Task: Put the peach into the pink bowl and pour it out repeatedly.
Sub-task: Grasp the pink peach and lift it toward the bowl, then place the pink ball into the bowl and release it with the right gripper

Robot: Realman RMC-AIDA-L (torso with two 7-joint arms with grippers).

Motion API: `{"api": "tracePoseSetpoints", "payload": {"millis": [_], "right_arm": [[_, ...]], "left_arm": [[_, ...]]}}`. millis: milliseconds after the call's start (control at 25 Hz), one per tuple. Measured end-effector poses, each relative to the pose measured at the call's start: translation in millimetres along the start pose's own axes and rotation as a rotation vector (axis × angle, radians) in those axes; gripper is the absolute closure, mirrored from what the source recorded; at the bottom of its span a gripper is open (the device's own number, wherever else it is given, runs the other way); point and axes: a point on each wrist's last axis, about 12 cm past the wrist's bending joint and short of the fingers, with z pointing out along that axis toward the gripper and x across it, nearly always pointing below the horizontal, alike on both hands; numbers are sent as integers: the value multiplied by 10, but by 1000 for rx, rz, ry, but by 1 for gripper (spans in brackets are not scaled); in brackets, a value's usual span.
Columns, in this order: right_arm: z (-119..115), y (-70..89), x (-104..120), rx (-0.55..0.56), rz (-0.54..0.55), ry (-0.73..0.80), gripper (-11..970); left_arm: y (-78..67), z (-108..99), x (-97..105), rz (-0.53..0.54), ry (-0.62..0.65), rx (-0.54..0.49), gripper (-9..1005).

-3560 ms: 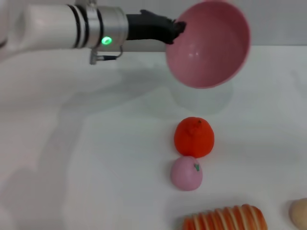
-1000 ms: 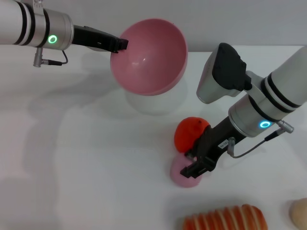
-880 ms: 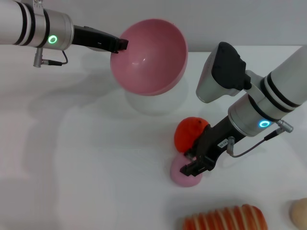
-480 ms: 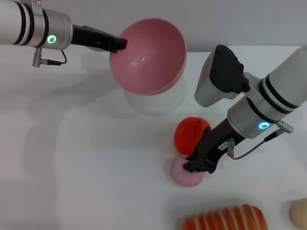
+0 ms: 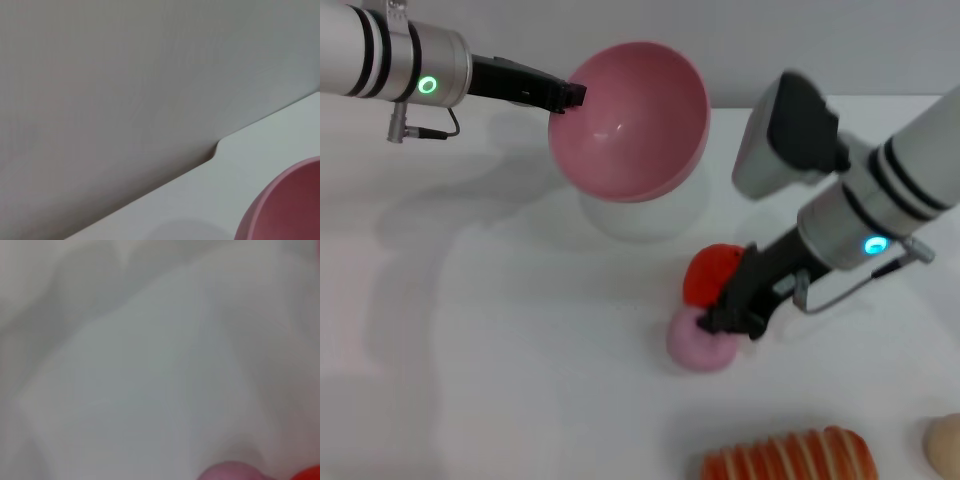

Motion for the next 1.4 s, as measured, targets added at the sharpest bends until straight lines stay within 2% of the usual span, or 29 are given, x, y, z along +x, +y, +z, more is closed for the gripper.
{"api": "tracePoseSetpoints", "payload": {"millis": [80,200,440,520,600,640,800,1120,1400], "right_arm": [[-148,33,-70,18,-24,-47,936],[-459,162,-186,33,-90,-155,935],[-1204,422,-372,122,-232,-384,935],[-1367,458,-414,161,-260,-449,935],[-1480,417,-457,219,-262,-517,935],[-1480,417,-457,219,-262,-517,935],[-1423,238,-516,282,-224,-569,935],[-1061,-48,-575,286,-157,-568,936],[-940,-123,-571,279,-154,-543,915]], "left_arm": [[0,-1,9,-1,2,1,960],[6,-4,26,-5,4,0,960],[15,-10,48,-2,15,-1,960],[-1,-2,53,2,26,4,960],[-34,15,52,12,40,17,960],[-47,19,48,15,41,20,960],[-108,39,25,33,46,33,959],[-152,42,-5,47,50,50,959],[-154,51,-14,62,64,41,958]]}}
